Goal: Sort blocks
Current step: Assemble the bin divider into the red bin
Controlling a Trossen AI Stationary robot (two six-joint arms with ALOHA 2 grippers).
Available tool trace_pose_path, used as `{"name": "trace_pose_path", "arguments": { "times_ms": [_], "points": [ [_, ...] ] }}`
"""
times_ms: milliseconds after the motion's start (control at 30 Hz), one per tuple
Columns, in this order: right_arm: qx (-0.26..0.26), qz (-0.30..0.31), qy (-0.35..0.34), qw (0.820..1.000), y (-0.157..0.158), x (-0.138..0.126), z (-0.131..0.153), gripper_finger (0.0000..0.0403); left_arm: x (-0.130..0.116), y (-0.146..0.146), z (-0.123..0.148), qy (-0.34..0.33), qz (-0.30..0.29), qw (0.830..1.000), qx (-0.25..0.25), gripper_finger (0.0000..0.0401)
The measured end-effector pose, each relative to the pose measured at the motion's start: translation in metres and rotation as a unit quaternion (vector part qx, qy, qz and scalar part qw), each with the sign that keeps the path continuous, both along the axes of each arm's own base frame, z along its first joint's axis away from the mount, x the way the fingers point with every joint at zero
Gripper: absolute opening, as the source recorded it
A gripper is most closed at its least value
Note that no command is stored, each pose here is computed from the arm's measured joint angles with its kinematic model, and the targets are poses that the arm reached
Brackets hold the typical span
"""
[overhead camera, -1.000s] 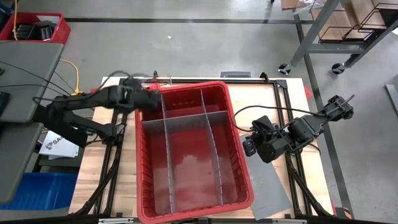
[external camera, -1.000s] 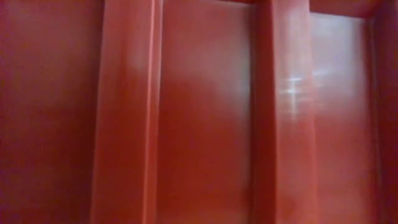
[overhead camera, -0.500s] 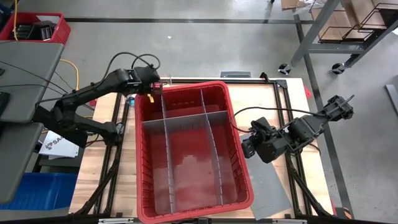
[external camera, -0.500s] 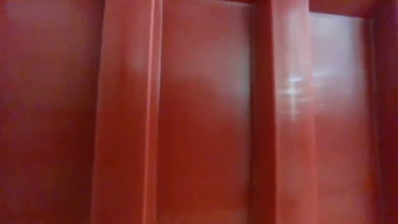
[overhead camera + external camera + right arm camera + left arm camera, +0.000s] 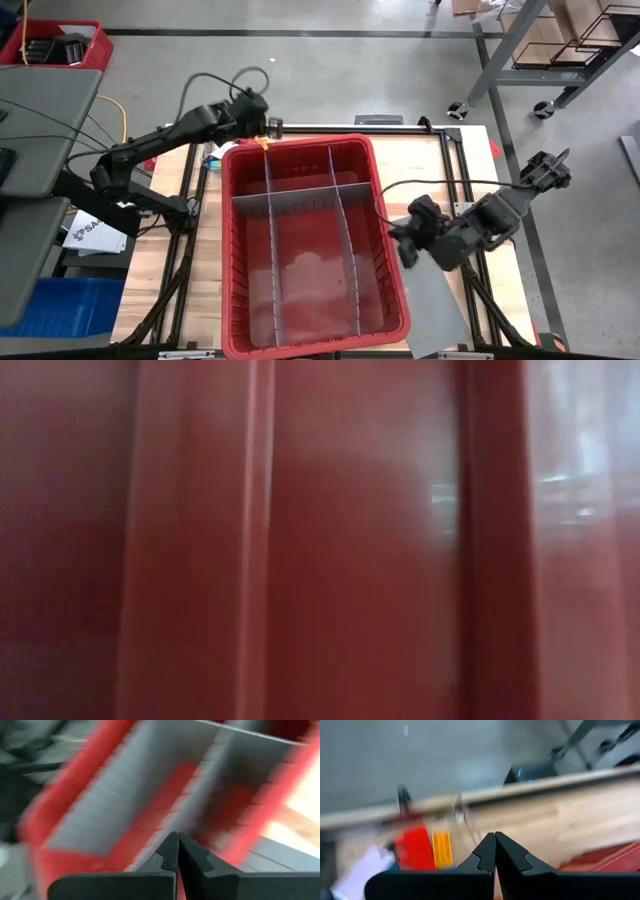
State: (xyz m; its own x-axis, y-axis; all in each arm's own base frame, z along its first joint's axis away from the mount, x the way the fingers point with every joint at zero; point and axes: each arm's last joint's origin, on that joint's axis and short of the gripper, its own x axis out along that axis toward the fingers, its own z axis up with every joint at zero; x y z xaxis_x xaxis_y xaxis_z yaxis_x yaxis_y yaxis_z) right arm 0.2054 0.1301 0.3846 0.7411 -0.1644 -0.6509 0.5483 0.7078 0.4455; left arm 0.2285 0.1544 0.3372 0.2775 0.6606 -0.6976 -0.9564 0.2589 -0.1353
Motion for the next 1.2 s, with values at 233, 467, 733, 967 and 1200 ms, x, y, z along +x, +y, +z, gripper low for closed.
{"name": "trace_pose_path", "arguments": {
  "times_ms": [233, 467, 733, 967, 1200],
  "points": [
    [0.170, 0.237, 0.061, 0.955, 0.059, 0.000, -0.007, 0.0000, -0.005, -0.022, 0.070, -0.085, -0.091, 0.984, 0.124, 0.0000],
    [0.244, 0.344, 0.236, 0.876, 0.159, 0.007, -0.086, 0.0000, -0.006, -0.074, 0.129, -0.256, -0.204, 0.923, 0.201, 0.0000],
    [0.249, 0.338, 0.312, 0.853, 0.217, 0.000, -0.158, 0.0054, -0.002, -0.125, 0.144, -0.317, -0.264, 0.892, 0.185, 0.0000],
    [0.191, 0.320, 0.351, 0.859, 0.208, -0.006, -0.167, 0.0140, 0.006, -0.151, 0.154, -0.376, -0.309, 0.852, 0.191, 0.0000],
    [0.173, 0.322, 0.375, 0.852, 0.187, -0.027, -0.133, 0.0153, 0.003, -0.163, 0.179, -0.483, -0.339, 0.774, 0.228, 0.0000]
  ]
}}
